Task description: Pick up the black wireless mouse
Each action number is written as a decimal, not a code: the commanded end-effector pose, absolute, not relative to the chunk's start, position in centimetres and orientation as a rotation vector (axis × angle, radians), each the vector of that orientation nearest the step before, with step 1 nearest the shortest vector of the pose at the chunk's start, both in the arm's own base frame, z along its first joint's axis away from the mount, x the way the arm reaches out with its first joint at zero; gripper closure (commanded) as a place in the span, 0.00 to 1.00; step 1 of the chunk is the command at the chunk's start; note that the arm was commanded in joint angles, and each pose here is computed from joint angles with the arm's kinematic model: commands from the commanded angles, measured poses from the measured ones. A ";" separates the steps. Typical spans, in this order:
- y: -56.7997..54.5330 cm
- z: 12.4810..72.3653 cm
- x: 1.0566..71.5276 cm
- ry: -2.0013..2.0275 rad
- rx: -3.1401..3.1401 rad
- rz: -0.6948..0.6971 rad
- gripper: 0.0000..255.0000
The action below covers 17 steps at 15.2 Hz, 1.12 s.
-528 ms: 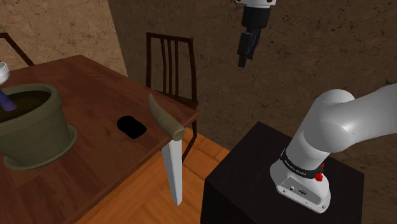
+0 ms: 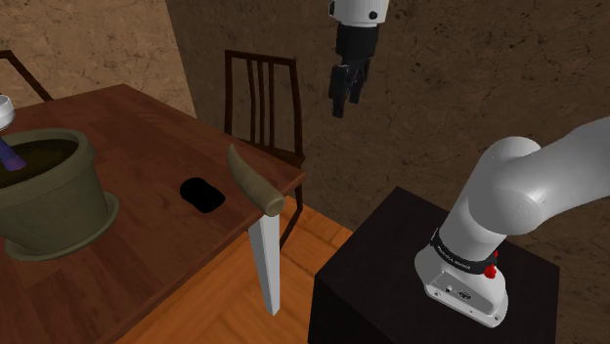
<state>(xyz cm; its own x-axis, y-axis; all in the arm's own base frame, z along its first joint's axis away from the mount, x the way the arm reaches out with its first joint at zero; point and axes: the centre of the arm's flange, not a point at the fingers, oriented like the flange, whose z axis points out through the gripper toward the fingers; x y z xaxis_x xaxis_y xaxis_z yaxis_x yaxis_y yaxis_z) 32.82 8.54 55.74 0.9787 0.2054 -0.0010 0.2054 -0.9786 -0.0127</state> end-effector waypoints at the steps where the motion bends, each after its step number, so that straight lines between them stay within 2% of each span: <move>1: 10.8 54.8 33.8 -0.319 -3.112 0.001 0.00; 17: 28.9 48.7 42.5 -0.305 -3.115 -0.018 0.00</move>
<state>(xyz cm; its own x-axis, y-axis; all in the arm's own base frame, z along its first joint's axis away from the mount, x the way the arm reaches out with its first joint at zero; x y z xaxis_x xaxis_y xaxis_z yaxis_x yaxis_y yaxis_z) 42.17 27.84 48.96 0.9806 0.1959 0.0114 0.1960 -0.9806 -0.0096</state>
